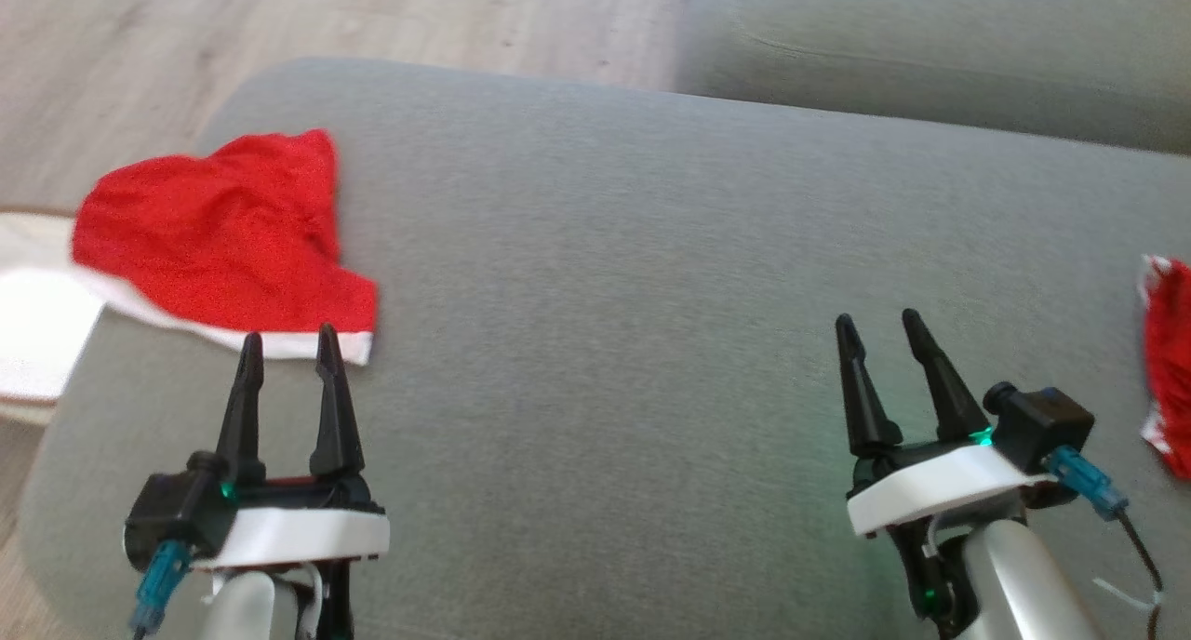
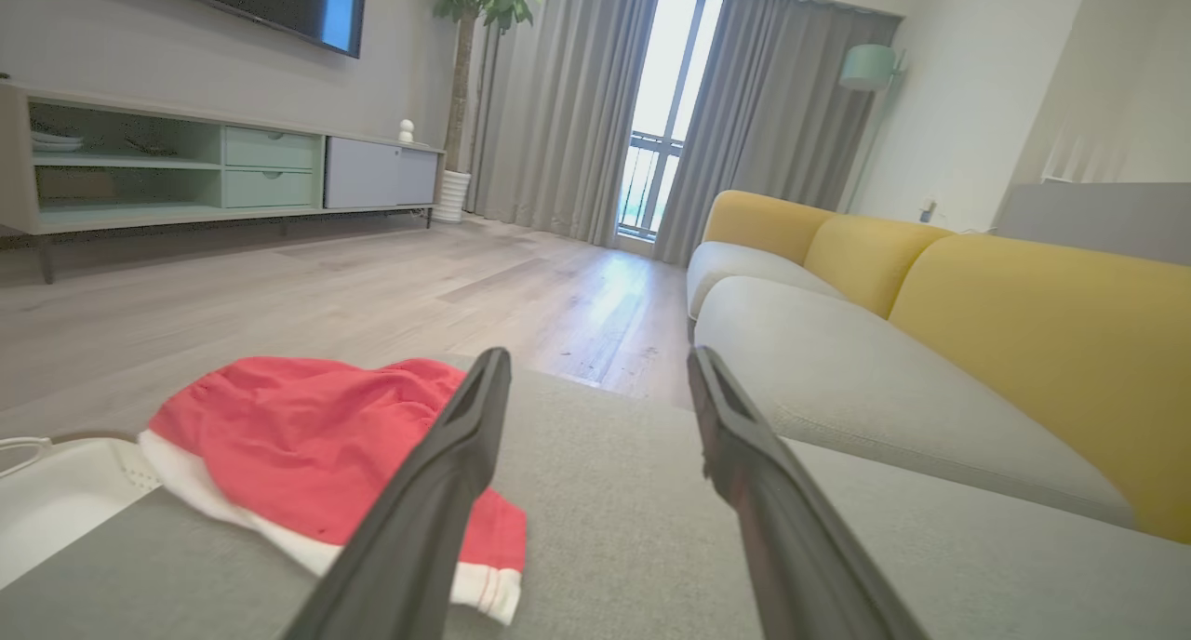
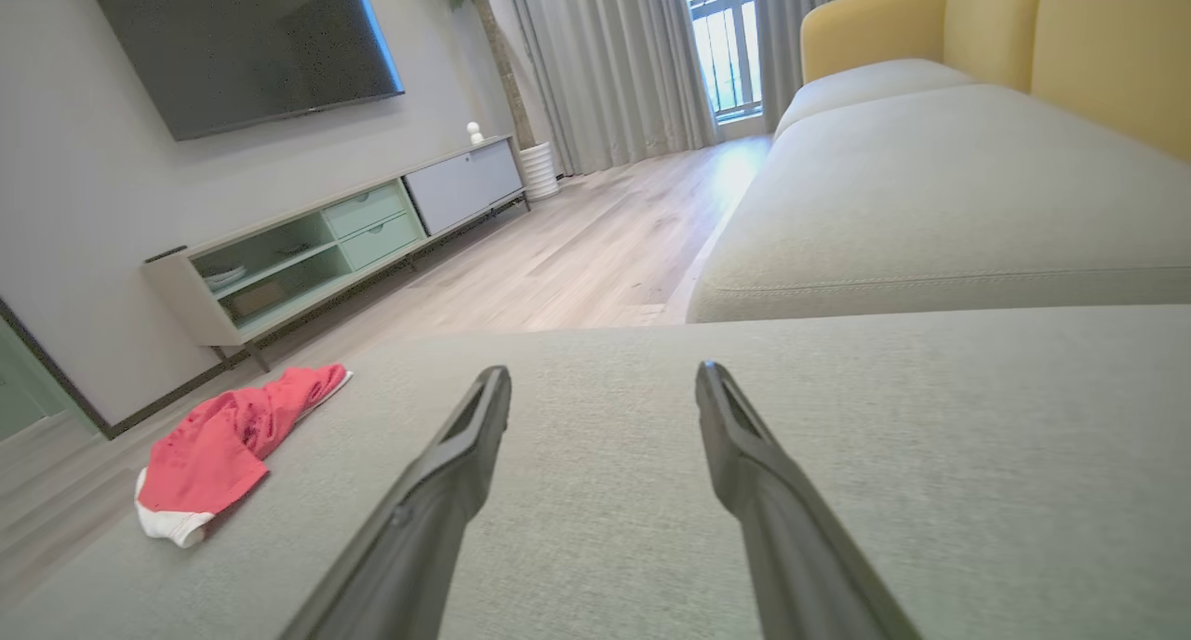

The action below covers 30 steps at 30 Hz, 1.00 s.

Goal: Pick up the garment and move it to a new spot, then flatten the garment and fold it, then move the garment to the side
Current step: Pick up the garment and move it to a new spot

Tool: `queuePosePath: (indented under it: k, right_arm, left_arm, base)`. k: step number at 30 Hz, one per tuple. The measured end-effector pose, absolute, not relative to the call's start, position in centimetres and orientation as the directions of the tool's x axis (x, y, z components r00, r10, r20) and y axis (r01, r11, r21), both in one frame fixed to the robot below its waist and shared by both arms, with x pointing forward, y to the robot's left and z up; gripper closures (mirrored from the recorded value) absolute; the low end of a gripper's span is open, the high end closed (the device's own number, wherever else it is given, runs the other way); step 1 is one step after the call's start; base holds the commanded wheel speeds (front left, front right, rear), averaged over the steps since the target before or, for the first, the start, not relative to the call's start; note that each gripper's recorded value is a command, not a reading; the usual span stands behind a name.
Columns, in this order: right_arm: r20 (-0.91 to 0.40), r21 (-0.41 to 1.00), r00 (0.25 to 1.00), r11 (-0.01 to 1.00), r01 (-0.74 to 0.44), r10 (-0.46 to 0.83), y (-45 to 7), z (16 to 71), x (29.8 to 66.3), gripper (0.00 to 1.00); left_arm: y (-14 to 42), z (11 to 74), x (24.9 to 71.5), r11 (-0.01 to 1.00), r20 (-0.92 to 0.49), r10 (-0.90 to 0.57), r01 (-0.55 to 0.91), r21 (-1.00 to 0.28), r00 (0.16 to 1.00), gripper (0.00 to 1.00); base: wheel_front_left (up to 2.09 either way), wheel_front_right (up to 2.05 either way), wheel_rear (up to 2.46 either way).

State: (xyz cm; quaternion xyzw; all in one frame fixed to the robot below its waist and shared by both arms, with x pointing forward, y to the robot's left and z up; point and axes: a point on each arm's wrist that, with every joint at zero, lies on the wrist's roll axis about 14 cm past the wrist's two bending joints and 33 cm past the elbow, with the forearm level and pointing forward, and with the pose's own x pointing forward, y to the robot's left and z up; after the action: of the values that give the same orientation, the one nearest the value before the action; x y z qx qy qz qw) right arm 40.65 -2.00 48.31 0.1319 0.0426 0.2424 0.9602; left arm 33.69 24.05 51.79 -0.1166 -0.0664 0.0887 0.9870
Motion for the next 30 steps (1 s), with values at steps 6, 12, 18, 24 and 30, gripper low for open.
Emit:
queuePosePath:
  k: [6, 12, 18, 24, 30]
  right_arm:
    - [-0.015, 0.293, 0.820, 0.786, -0.544, 0.573, 1.9, 48.4, 39.8, 0.00]
    - [-0.010, 0.290, 0.786, 0.754, -0.590, 0.618, 3.5, 48.5, 38.8, 0.00]
    - [-0.014, 0.300, 0.785, 0.751, -0.588, 0.619, 3.5, 48.3, 38.6, 0.00]
    - [-0.030, 0.304, 0.794, 0.762, -0.572, 0.608, 3.0, 47.5, 39.2, 0.00]
    - [-0.021, 0.291, 0.814, 0.783, -0.550, 0.580, 2.2, 47.8, 42.1, 0.00]
  left_arm:
    - [26.2, 50.8, 31.0, 0.940, 0.079, 0.268, -0.243, -0.238, 0.960, 0.00]
    - [27.5, 50.8, 30.1, 0.928, 0.082, 0.311, -0.284, -0.240, 0.947, 0.00]
    - [27.5, 50.7, 30.4, 0.929, 0.079, 0.308, -0.282, -0.239, 0.948, 0.00]
    - [28.3, 50.3, 31.2, 0.924, 0.061, 0.329, -0.308, -0.225, 0.943, 0.00]
    - [30.1, 49.7, 34.5, 0.941, 0.028, 0.316, -0.310, -0.136, 0.948, 0.00]
  base:
    - [0.00, 0.00, 0.00]
    - [0.00, 0.00, 0.00]
    - [0.00, 0.00, 0.00]
    - [0.00, 0.00, 0.00]
    - [0.00, 0.00, 0.00]
